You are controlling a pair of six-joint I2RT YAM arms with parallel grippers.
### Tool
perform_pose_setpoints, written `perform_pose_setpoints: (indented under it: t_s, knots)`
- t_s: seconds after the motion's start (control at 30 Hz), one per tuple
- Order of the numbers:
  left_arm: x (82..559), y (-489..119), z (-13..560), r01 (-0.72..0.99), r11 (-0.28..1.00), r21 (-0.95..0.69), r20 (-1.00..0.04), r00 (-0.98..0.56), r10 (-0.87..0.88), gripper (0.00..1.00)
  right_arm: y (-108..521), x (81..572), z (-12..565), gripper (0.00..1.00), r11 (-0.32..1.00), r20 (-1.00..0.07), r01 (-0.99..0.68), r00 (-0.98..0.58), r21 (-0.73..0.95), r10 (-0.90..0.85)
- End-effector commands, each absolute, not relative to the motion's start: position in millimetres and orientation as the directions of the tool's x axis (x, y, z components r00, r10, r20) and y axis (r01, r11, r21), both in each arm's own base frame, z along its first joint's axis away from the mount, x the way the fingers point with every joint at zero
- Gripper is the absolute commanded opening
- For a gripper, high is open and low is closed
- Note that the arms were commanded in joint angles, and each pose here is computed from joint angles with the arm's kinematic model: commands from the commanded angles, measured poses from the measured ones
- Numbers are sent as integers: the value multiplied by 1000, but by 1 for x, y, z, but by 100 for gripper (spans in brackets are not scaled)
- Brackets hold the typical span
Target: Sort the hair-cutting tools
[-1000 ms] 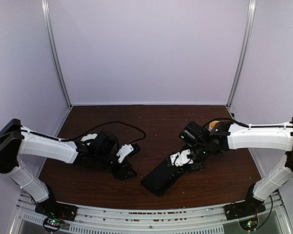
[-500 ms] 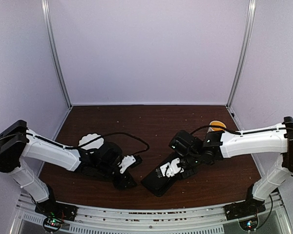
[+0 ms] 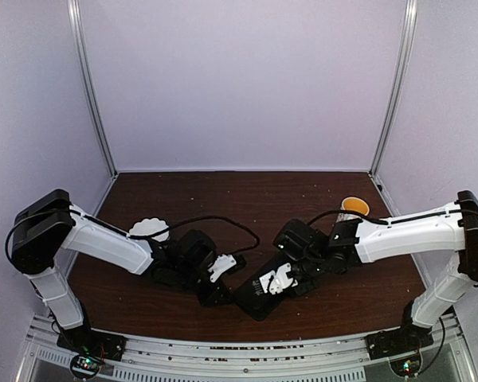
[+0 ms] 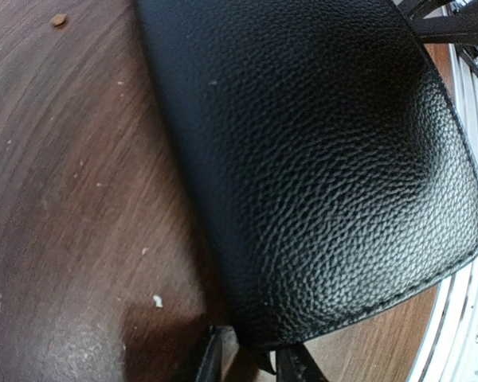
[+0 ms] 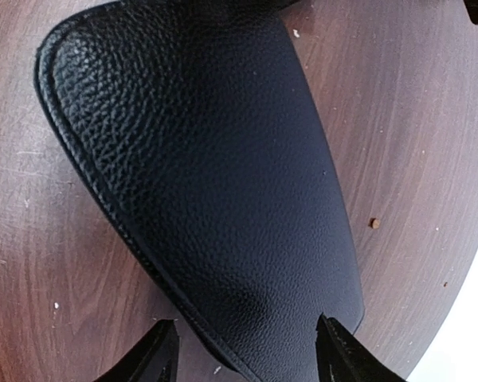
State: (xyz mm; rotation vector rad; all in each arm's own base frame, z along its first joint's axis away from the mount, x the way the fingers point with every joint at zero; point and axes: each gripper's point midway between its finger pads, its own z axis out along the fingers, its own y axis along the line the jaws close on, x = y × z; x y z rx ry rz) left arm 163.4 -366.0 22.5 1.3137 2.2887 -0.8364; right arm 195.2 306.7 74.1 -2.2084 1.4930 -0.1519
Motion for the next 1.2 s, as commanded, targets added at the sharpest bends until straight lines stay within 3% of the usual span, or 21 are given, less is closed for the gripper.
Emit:
perform_pose_setpoints:
  t_s: [0.0,0.47,0.73,0.87,1.1,1.17]
  knots:
    - [165,-373,23,882,369,-293,-579,-471,666,23,307,187,65,60,-303,-175,-860,400,-410,-900]
    - [199,-343,19,869,466,-163,-537,-475,697,0,321,175,50,59,-316,-189,-869,408,-380,-893]
    - [214,-339,28,879,461,-123,-553,-447,703,0,327,178,43,55,-303,-179,-860,402,-410,-898]
    - [211,-340,31,914,393,-95,-566,-375,734,0,340,197,66,51,-233,-217,-807,402,-543,-889]
    - [218,-345,31,914,398,-80,-561,-371,740,0,366,195,74,50,-323,-219,-778,500,-539,-838]
    - [217,-343,31,911,403,-83,-558,-378,739,0,368,189,64,45,-361,-210,-780,520,-511,-828]
